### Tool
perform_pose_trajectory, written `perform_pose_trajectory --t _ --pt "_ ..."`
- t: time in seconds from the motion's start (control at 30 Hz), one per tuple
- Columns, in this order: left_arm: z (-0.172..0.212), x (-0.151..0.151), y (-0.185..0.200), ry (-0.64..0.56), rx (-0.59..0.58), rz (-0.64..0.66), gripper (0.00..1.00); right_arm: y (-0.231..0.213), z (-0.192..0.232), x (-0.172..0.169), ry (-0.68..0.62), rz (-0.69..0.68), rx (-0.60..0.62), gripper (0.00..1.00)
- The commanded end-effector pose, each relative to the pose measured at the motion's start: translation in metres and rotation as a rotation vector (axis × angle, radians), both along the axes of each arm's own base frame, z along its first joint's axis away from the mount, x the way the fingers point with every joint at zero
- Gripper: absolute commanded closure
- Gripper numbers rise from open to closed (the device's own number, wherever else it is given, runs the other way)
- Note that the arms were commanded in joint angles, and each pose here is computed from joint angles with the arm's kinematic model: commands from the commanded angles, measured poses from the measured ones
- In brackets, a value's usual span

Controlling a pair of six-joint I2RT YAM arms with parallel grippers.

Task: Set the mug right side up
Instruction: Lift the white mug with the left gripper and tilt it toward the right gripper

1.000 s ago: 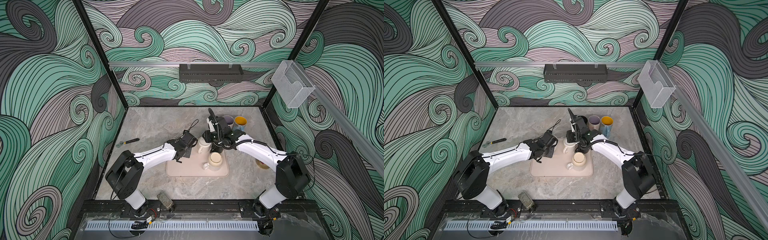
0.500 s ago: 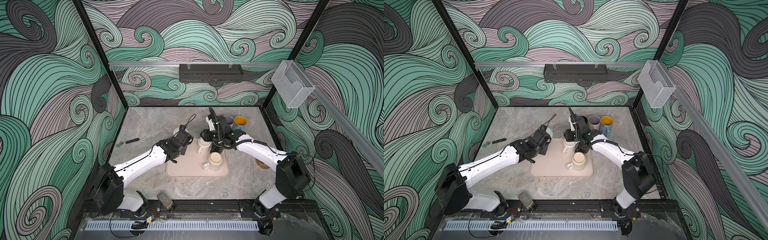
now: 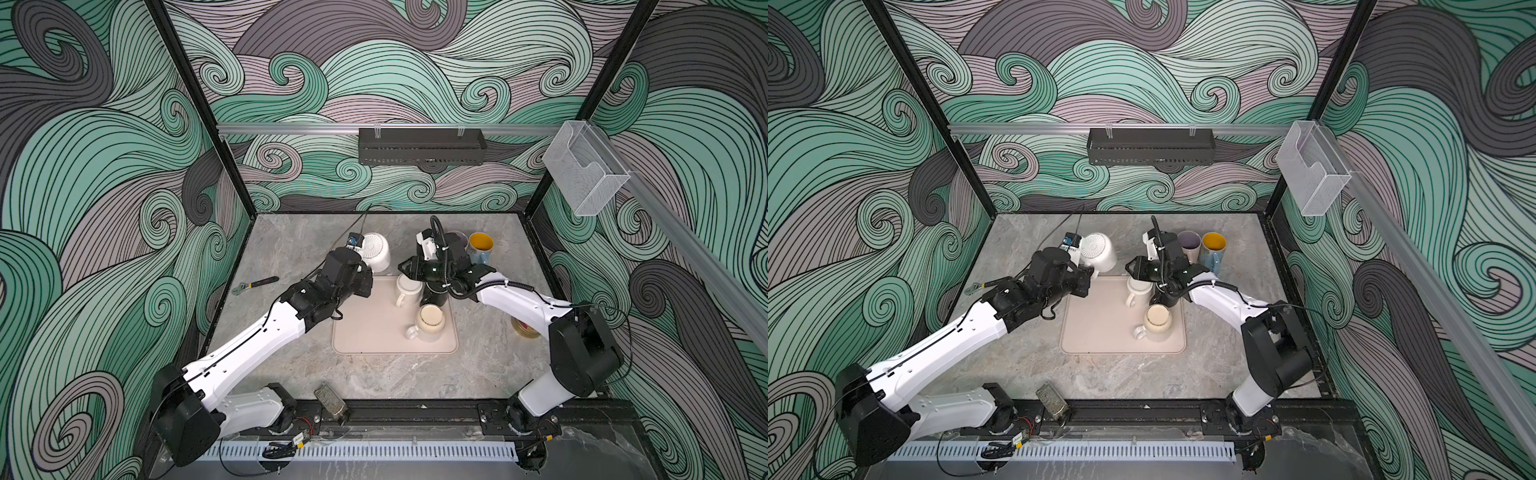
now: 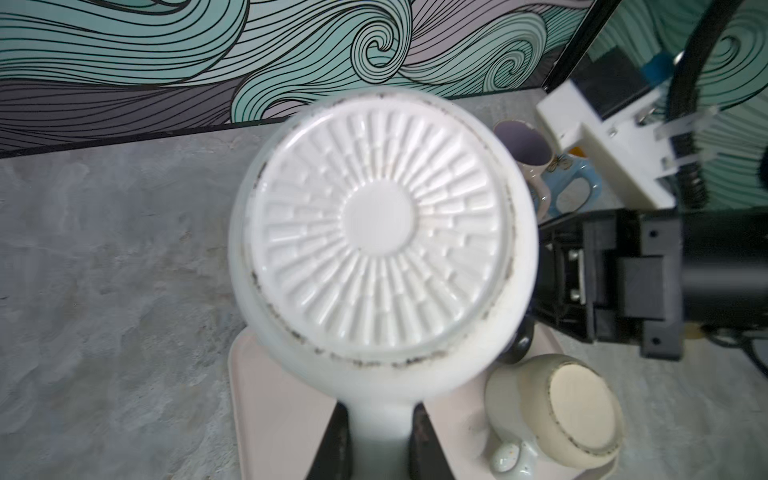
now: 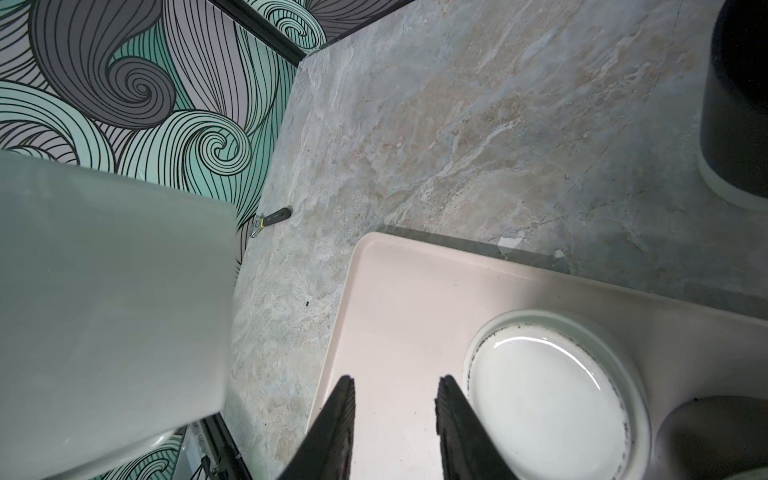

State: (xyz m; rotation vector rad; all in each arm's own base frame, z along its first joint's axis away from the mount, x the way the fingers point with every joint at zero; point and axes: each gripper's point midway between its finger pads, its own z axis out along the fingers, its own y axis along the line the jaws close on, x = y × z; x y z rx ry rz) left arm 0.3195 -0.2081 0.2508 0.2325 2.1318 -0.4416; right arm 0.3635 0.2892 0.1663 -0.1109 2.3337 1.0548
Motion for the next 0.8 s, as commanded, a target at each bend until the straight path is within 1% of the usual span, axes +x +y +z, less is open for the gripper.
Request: perform_pose_trajectory --t 0.0,0.2,0.33,0.47,0.57,0.77 --pt "0.076 0.009 -0.012 -0.126 -0.373 -0.07 1.0 0.005 0.029 0.001 -0.018 0.013 0.176 0.65" --pt "0.107 0.017 -0.003 -0.137 -0.682 -0.125 1.0 0.008 0.039 -0.002 -0.004 0.024 0.328 0.61" --pt "0.116 0.022 0.003 -0.121 -0.843 -0.145 1.0 0.013 0.052 -0.003 -0.009 0.038 0.409 0.6" --pt "0.117 0.028 0.006 -0.099 -0.967 -0.16 1.0 0.016 0.068 -0.003 -0.01 0.049 0.494 0.6" --pt "0.115 0.032 0.006 -0.091 -1.038 -0.167 1.0 0.02 0.079 -0.003 -0.014 0.063 0.555 0.6" --pt "0.117 0.04 -0.001 -0.06 -1.182 -0.239 1.0 0.028 0.097 -0.005 -0.039 0.119 0.649 0.6"
